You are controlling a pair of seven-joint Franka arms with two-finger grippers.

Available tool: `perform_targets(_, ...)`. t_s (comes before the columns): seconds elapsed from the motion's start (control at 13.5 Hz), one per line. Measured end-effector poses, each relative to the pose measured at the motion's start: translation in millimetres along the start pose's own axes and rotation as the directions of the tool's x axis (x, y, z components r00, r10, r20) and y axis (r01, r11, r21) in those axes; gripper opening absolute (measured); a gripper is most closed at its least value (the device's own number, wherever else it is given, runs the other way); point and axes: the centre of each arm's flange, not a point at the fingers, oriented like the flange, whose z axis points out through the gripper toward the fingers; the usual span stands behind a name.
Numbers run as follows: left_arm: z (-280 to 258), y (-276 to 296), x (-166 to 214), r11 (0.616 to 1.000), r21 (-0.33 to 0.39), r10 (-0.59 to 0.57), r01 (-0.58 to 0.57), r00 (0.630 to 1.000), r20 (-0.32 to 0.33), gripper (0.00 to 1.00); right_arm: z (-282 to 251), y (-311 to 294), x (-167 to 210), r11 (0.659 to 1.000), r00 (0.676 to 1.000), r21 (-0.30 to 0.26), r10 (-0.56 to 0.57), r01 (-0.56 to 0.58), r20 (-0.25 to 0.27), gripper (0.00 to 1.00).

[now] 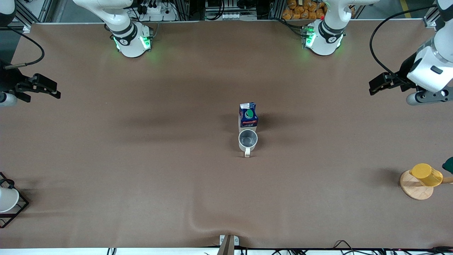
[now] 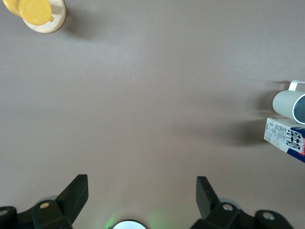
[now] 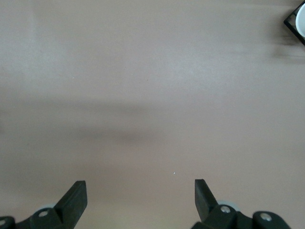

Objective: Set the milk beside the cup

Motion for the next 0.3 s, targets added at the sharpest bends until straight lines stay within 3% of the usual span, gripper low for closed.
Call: perform_targets(0.3,-0.8,-0.8,-3.5,0.997,-0.001,0.079,-0.079,0.997,-0.008,1.0,1.5,-0.4,-2.0,1.0,1.0,0.003,0.0,0.0,0.018,1.0)
